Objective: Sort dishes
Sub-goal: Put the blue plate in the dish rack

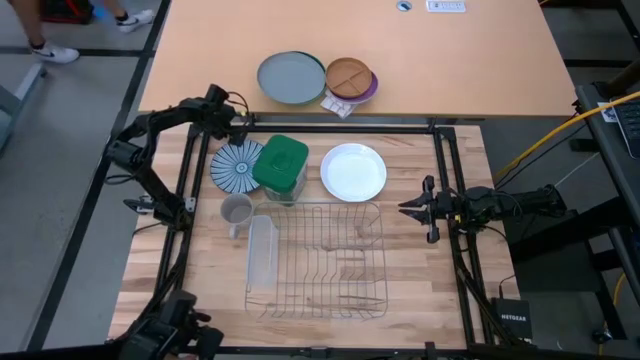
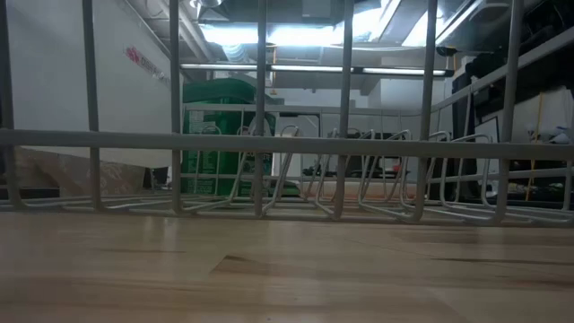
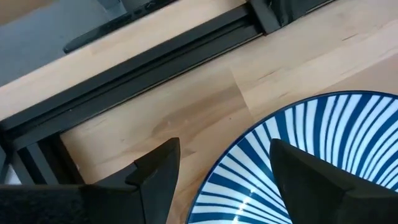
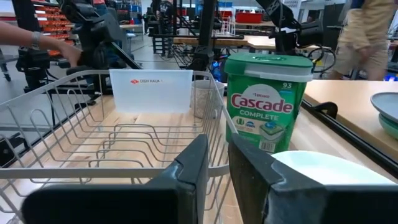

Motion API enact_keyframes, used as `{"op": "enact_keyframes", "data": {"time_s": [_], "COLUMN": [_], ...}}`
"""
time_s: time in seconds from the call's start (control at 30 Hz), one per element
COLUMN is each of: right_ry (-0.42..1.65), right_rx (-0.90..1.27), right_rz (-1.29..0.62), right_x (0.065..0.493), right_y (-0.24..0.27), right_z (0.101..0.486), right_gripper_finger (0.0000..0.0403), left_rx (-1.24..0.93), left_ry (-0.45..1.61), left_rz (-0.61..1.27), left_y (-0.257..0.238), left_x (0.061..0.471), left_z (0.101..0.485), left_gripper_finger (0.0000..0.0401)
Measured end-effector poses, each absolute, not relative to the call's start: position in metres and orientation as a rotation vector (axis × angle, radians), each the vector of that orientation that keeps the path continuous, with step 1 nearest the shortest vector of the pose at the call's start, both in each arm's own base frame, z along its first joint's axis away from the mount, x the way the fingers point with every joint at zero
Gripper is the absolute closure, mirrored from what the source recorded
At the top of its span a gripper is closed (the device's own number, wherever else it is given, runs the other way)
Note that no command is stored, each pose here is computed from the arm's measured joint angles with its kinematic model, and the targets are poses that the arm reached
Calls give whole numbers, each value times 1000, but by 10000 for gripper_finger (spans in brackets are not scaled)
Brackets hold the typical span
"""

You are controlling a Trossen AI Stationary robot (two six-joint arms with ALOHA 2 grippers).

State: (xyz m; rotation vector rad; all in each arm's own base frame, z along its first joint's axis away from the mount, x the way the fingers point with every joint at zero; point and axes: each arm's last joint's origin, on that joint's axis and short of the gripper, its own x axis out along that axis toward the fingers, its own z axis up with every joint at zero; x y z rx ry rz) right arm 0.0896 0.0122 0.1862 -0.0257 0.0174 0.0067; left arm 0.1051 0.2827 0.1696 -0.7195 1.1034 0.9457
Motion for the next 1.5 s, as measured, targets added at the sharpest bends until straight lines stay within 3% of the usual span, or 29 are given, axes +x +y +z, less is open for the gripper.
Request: {"op": "enact_keyframes", "data": {"time_s": [0.33,0.9,1.23,1.5], "right_ry": [18,18,18,18], "right_rx": [-26,-26,-26,-26], "right_rz": [7,7,7,7], "right_x": [90,90,90,90], "right_y": [12,12,12,12], "right_z": [186,186,186,186], "right_gripper_finger": [333,333,333,333], "left_rx": [-714,-863,-845,-878], "left_ry": [1155,1259,1296,1205], "left_rz": [885,581,493,366], "left_y": [286,262,257,254], "left_x": [107,104,102,105], "left_z": [154,151,151,152], "left_gripper_finger": [164,166,228,282]}}
